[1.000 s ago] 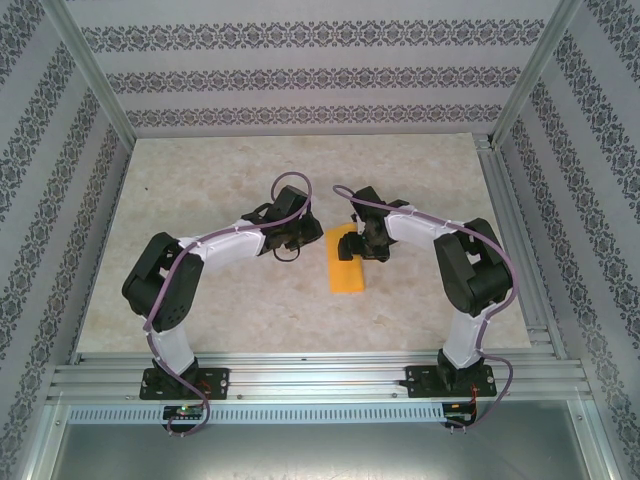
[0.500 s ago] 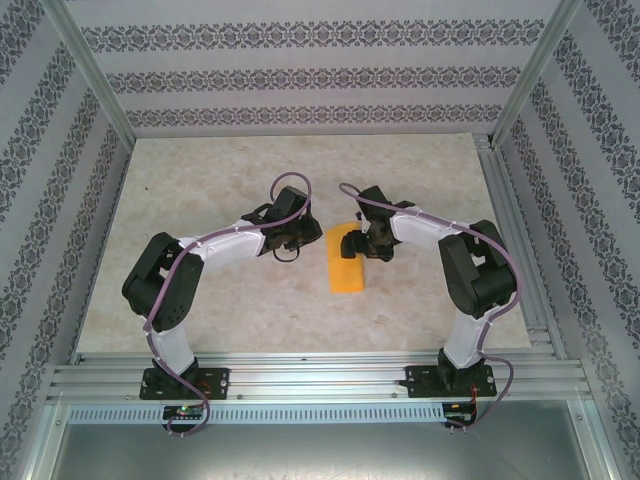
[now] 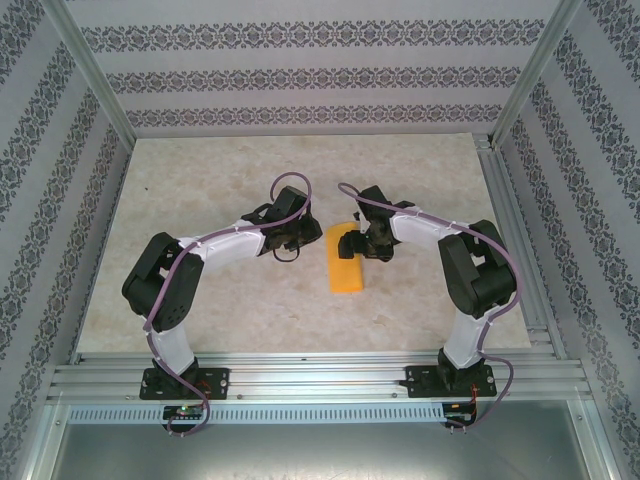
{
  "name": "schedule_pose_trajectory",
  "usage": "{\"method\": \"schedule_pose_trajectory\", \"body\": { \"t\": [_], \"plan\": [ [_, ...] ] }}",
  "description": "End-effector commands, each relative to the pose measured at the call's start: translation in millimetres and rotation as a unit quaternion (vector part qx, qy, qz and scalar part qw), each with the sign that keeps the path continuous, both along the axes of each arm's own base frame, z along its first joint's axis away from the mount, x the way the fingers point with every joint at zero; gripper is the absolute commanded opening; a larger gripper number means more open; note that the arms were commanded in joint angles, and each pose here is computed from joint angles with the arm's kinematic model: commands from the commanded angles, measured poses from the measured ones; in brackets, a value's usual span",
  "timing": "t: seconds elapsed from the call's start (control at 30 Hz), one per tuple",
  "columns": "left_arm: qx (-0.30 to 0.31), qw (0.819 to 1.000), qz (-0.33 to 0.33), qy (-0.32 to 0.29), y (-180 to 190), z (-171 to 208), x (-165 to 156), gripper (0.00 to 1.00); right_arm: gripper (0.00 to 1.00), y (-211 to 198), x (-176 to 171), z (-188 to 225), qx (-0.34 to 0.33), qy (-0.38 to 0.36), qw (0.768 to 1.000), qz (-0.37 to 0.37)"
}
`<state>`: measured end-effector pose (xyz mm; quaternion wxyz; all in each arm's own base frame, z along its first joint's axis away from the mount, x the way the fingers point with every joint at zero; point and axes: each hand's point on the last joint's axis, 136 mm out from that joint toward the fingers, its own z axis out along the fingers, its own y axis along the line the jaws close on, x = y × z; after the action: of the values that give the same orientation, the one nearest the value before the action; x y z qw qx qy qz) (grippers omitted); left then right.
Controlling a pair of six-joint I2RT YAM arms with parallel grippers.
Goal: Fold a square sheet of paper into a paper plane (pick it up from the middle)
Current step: Fold the square sheet of paper in half at the center of the table.
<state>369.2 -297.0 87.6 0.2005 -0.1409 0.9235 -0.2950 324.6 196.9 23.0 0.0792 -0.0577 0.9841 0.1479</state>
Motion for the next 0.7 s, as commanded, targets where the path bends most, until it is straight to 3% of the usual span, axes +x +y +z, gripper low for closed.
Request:
{"method": "schedule_pose_trajectory", "body": {
  "t": [0.0,0.67],
  "plan": [
    [-0.009,1.0,-0.01,0.002,-6.0,5.9,-6.9,0.19,0.77,8.5,-2.3,-1.9,0.003,0.006,1.0,0.023],
    [-0.016,1.0,-0.019,0.006,-11.5,3.9,-6.7,0.19,0.78,15.5,-7.8,-10.5,-0.002,0.027,0.998,0.052]
  ]
}}
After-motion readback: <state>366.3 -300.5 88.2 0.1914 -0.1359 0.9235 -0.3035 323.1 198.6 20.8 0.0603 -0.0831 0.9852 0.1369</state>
